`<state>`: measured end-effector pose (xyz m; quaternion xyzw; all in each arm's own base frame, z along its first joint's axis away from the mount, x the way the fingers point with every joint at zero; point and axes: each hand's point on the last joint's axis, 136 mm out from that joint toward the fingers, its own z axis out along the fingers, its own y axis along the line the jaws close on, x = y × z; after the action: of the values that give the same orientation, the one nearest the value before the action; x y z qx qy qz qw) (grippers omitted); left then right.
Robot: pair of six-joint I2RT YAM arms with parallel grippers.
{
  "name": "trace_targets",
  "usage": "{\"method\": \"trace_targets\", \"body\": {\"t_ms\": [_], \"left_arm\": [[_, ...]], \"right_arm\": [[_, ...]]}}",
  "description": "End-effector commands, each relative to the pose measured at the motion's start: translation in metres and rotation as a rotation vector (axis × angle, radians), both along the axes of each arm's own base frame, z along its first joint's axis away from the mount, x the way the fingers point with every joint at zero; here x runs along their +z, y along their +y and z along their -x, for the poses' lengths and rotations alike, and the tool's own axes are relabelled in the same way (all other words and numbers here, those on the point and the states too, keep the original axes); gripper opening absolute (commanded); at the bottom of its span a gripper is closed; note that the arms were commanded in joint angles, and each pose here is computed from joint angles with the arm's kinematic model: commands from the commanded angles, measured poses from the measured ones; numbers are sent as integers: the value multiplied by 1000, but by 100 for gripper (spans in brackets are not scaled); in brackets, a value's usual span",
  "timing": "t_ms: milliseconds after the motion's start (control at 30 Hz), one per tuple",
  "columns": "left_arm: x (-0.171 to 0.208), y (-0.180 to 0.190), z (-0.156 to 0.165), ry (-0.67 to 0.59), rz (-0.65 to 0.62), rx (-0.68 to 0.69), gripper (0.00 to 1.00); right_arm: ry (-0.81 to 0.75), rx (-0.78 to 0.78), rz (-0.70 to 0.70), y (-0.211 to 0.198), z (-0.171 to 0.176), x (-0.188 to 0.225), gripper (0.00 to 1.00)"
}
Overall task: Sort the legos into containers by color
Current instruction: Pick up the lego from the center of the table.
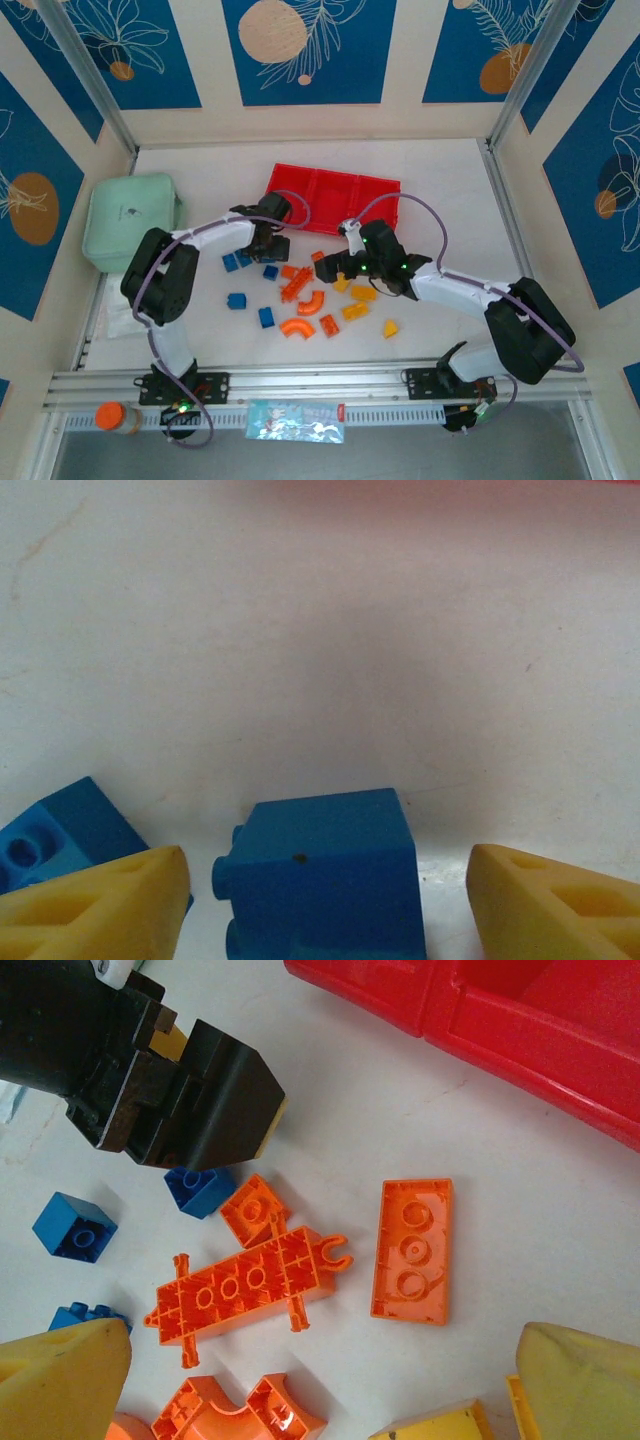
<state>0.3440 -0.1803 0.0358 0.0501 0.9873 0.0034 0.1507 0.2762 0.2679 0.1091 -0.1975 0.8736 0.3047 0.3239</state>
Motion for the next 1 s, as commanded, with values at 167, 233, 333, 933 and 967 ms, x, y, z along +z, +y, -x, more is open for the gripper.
{"method": "trace_targets", "body": {"t_ms": [167, 233, 333, 933, 967], "left_arm": [[-3, -8, 5, 32, 23, -1, 62], [-3, -7, 6, 35, 21, 2, 59], [-3, -6, 6, 33, 18, 5, 51], [85, -15, -31, -192, 85, 14, 36], [90, -16, -38, -214, 84, 18, 36]], "right_arm": [[-31, 8, 11, 1, -1, 0, 99], [-33, 6, 12, 1, -1, 1, 99], [-39, 1, 14, -1, -1, 2, 99], [50, -152, 1, -30, -20, 32, 99], [54, -155, -3, -31, -21, 33, 99]]}}
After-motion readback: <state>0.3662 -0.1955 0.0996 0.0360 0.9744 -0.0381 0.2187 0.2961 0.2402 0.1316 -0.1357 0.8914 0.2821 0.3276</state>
